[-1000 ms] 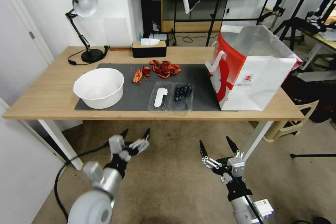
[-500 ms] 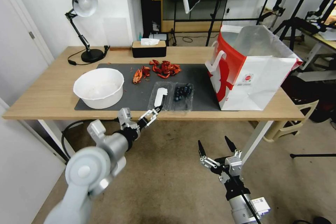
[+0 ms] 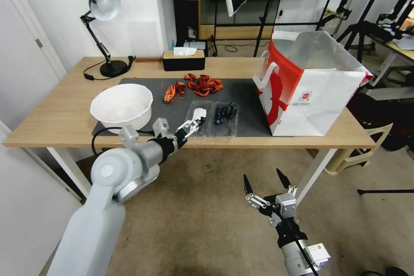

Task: Close the takeout container lid, then place the container into the takeout bag.

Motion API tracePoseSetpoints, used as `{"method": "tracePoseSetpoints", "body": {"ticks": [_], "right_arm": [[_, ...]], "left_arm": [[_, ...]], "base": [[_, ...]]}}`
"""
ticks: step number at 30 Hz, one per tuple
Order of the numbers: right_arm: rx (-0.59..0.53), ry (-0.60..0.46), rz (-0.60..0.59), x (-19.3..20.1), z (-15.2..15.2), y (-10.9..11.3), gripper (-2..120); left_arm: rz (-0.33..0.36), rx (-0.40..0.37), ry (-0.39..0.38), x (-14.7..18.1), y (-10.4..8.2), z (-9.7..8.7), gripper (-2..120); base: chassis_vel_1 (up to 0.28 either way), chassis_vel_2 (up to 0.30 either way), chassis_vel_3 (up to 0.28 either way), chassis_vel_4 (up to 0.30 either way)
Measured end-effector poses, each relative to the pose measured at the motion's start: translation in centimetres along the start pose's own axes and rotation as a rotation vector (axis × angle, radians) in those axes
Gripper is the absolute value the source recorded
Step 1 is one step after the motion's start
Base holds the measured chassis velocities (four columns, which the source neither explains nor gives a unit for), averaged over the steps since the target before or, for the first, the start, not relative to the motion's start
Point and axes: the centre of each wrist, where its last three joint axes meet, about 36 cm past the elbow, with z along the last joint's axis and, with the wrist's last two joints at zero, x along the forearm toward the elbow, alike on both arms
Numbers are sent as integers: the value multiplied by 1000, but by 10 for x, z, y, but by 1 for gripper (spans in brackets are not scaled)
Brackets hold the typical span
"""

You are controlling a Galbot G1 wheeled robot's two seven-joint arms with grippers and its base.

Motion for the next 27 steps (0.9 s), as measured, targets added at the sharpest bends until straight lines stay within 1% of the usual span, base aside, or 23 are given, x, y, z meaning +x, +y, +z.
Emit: {"method": "tracePoseSetpoints", "body": {"ticks": [5, 9, 27], "right_arm": [[8, 4, 4, 1, 0, -2, 100], [11, 7, 5, 1, 1, -2, 100], [17, 13, 7, 1, 2, -3, 100]], "left_arm": [[-10, 10, 8, -13, 2, 2, 100], [-15, 12, 13, -17, 4, 3, 100], [-12, 33, 14, -25, 11, 7, 100]], "base": [[0, 0, 0, 0], [0, 0, 0, 0], [0, 0, 0, 0]]}}
